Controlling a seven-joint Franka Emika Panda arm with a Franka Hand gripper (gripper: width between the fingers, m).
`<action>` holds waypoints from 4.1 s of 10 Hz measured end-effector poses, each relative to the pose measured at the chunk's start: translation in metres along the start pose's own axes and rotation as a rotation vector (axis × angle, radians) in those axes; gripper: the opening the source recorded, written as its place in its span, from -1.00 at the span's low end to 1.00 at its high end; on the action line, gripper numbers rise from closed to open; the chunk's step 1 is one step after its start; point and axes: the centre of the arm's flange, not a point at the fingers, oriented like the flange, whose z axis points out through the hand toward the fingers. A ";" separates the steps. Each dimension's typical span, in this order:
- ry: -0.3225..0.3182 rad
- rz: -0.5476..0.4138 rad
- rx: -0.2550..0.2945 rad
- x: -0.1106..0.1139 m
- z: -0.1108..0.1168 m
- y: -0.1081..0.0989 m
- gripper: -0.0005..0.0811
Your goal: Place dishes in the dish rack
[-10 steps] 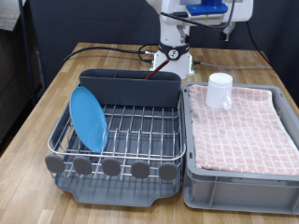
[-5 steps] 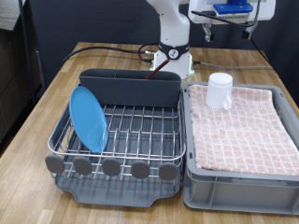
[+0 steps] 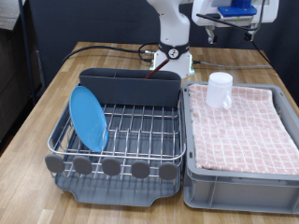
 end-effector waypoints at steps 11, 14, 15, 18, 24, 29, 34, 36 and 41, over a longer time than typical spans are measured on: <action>-0.200 0.000 -0.189 0.006 0.104 -0.054 0.98; -0.210 -0.012 -0.188 0.004 0.121 -0.054 0.98; -0.212 -0.014 -0.185 0.002 0.126 -0.053 0.98; -0.216 -0.013 -0.184 -0.002 0.139 -0.048 0.98; -0.225 -0.034 -0.164 -0.005 0.161 -0.039 0.98; -0.226 -0.030 -0.160 -0.008 0.176 -0.032 0.98; -0.223 -0.019 -0.158 -0.007 0.180 -0.026 -0.04; -0.222 -0.016 -0.157 -0.007 0.182 -0.024 -0.43; -0.230 -0.016 -0.181 -0.003 0.173 -0.020 -0.81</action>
